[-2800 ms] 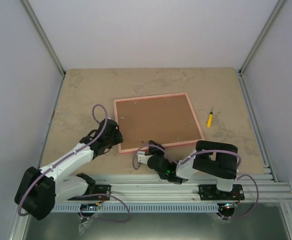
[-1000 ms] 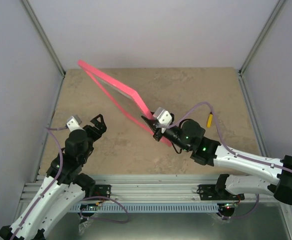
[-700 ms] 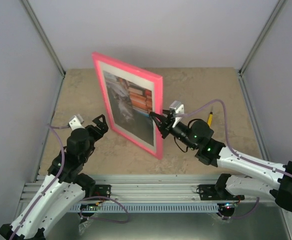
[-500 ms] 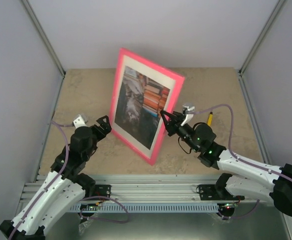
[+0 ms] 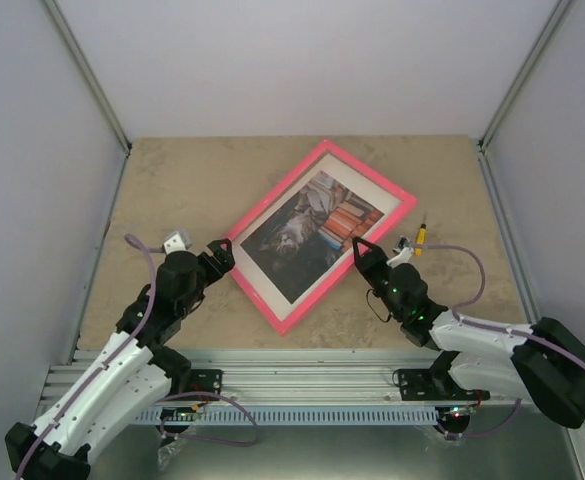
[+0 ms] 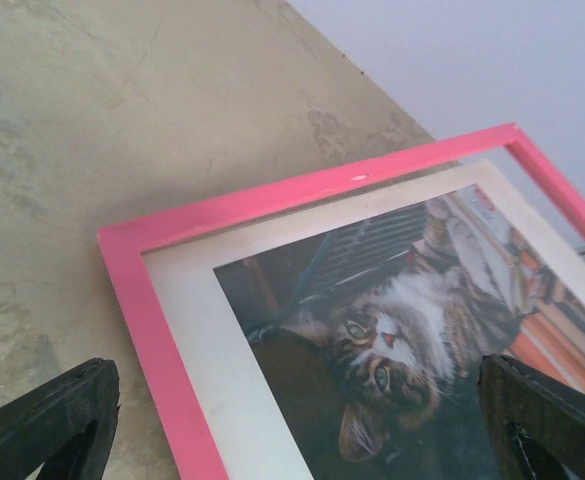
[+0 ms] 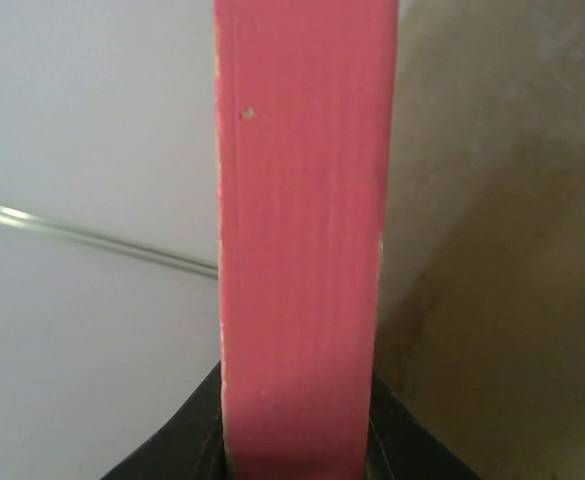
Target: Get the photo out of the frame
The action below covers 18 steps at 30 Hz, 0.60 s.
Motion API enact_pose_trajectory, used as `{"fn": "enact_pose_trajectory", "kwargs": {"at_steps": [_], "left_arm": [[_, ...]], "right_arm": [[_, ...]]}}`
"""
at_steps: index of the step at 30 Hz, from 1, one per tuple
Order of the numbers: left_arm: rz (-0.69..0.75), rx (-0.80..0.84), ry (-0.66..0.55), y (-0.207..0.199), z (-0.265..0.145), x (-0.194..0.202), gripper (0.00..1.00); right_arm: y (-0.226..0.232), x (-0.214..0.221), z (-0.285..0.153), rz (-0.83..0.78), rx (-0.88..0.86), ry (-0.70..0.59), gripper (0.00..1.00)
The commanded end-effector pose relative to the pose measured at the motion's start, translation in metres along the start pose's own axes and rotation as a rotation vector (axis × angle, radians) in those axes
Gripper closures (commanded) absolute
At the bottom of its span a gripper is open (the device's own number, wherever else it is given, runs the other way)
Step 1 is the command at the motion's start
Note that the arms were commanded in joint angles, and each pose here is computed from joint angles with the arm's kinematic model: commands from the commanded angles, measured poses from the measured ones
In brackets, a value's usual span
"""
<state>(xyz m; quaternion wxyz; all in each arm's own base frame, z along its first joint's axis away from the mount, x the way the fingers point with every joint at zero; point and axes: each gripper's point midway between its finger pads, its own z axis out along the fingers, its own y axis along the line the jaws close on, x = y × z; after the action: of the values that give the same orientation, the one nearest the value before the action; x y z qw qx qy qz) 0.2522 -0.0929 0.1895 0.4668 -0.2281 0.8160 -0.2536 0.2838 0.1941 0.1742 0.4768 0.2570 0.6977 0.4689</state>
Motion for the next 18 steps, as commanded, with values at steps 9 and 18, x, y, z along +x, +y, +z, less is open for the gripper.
{"fn": "enact_pose_trajectory", "kwargs": {"at_steps": [9,18], "left_arm": [[-0.029,-0.011,0.079,0.009,0.013,0.024,0.01],[-0.041,-0.026,0.103,0.018,0.015,0.035,0.01]], "right_arm": [[-0.092,0.021,0.014,0.157,0.316,-0.040,1.00],[-0.117,0.040,0.012,0.173,0.428,0.028,0.92]]}}
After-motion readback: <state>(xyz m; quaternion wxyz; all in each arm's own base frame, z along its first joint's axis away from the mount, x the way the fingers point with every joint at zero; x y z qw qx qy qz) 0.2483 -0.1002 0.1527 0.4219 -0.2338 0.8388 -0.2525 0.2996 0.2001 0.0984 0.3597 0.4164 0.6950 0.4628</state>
